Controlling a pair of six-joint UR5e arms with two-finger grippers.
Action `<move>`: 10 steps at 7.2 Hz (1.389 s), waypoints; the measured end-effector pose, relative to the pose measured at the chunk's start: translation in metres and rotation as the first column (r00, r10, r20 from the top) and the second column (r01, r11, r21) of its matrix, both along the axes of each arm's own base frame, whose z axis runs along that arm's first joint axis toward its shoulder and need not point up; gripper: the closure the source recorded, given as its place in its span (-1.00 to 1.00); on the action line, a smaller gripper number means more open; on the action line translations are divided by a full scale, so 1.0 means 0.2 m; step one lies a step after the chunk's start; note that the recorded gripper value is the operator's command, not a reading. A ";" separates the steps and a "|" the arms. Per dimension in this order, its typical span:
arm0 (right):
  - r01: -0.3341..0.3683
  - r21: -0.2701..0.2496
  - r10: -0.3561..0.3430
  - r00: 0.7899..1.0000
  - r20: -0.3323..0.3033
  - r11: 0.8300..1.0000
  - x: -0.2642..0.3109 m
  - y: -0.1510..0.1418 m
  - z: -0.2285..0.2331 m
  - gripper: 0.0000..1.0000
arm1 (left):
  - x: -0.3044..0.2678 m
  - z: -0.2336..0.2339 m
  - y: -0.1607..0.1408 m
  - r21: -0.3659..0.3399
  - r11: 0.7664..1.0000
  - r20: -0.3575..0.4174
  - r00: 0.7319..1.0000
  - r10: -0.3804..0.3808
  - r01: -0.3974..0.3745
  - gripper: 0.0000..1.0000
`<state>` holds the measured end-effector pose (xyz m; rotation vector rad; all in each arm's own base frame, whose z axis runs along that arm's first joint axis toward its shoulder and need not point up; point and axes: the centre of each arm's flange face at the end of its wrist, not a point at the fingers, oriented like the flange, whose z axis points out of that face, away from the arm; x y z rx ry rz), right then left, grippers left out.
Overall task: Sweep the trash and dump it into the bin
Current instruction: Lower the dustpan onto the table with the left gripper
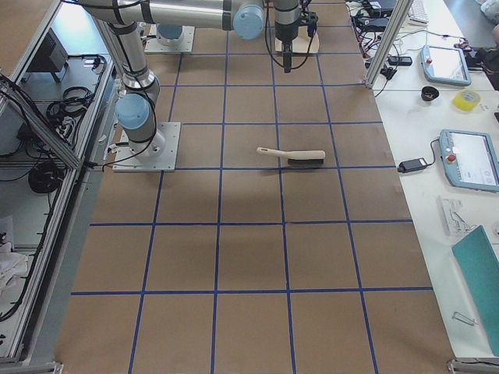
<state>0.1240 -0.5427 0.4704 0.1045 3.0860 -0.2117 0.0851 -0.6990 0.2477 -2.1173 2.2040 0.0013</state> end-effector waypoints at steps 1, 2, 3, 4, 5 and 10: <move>-0.003 0.002 0.003 1.000 -0.001 1.000 0.00 0.00 0.00 -1.00 | -0.01 -0.01 0.01 -0.003 1.000 0.004 1.000 -0.003 0.003 1.00; -0.009 0.006 0.009 1.000 -0.001 1.000 0.00 0.00 -0.01 -1.00 | -0.02 -0.02 0.03 -0.001 1.000 0.012 1.000 -0.009 0.009 1.00; -0.013 0.013 0.013 1.000 -0.002 1.000 0.00 0.00 -0.01 -1.00 | -0.03 -0.01 0.05 0.002 1.000 0.021 1.000 -0.018 0.018 0.86; -0.016 0.020 0.016 1.000 -0.006 1.000 0.00 0.00 -0.02 -1.00 | -0.03 0.00 0.06 0.003 1.000 0.025 0.999 -0.024 0.024 0.64; -0.019 0.026 0.019 1.000 -0.010 0.999 0.00 0.01 -0.02 -1.00 | -0.04 0.00 0.06 0.003 1.000 0.027 0.999 -0.026 0.026 0.48; -0.085 0.078 0.086 0.996 -0.015 0.993 0.00 0.03 -0.05 -1.00 | -0.04 -0.04 0.07 -0.010 1.000 0.032 0.999 -0.024 0.025 -0.23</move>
